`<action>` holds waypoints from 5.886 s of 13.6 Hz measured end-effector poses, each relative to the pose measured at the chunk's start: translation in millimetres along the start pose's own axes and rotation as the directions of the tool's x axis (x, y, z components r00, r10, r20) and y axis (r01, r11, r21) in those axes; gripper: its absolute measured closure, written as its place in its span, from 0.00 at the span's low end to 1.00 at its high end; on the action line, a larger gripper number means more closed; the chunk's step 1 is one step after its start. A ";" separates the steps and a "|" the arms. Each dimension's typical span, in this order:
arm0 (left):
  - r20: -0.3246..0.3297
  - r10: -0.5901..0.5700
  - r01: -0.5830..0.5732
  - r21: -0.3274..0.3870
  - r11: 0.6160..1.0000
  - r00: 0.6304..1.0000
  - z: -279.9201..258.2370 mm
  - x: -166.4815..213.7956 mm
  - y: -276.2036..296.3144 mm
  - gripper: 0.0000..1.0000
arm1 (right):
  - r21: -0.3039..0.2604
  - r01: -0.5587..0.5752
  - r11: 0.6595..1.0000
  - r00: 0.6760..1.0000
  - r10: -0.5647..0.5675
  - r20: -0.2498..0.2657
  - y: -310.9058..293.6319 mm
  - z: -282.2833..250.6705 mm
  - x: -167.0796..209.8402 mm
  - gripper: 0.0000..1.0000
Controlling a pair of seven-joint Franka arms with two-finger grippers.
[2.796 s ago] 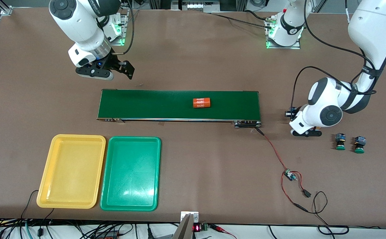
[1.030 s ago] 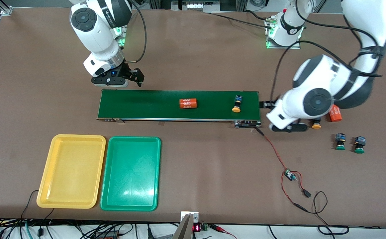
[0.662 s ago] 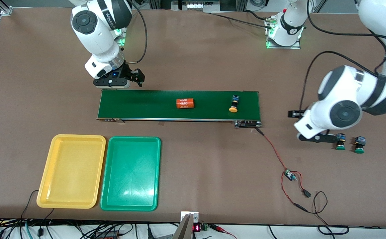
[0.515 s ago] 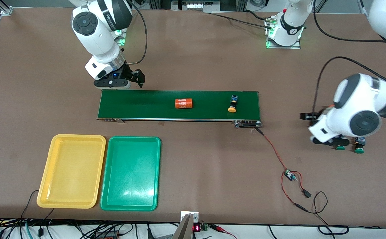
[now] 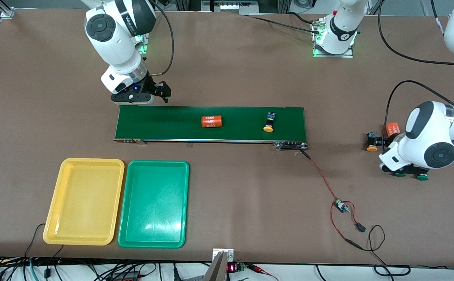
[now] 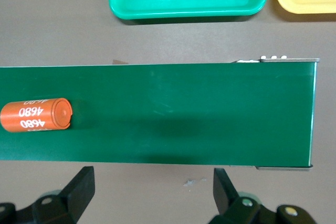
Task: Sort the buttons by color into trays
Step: 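Grasp another yellow button with the left gripper and carry it to the belt, then release the yellow button on the belt and withdraw the left gripper, then grasp a second orange cell with the left gripper while the right gripper hovers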
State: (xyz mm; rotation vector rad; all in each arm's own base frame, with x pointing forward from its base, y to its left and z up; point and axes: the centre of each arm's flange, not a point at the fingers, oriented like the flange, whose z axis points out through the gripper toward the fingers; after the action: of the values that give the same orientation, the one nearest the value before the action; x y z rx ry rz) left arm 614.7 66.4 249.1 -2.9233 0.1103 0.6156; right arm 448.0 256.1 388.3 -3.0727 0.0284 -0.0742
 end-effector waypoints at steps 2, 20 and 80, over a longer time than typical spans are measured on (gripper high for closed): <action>-0.037 0.019 -0.020 -0.023 1.000 0.999 25.4 -1.8 -6.4 0.00 | 0.001 0.004 1.000 1.000 -0.004 0.009 -1.6 4.1 -0.8 0.00; -0.140 0.104 -0.113 -0.056 0.992 0.985 41.3 -21.3 23.6 0.59 | 0.037 0.014 0.999 1.000 -0.014 -0.003 -36.7 63.1 -4.6 0.00; -0.196 -0.062 0.042 -0.107 0.993 0.979 126.4 -62.3 -92.0 0.27 | 0.017 -0.009 1.000 1.000 0.009 0.015 -54.9 88.8 3.9 0.00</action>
State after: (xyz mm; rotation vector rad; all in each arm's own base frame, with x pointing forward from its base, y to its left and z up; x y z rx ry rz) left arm 517.4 180.3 172.4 -3.0692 0.0253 0.3284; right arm 457.1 316.9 303.7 -3.0559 0.0405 -0.0503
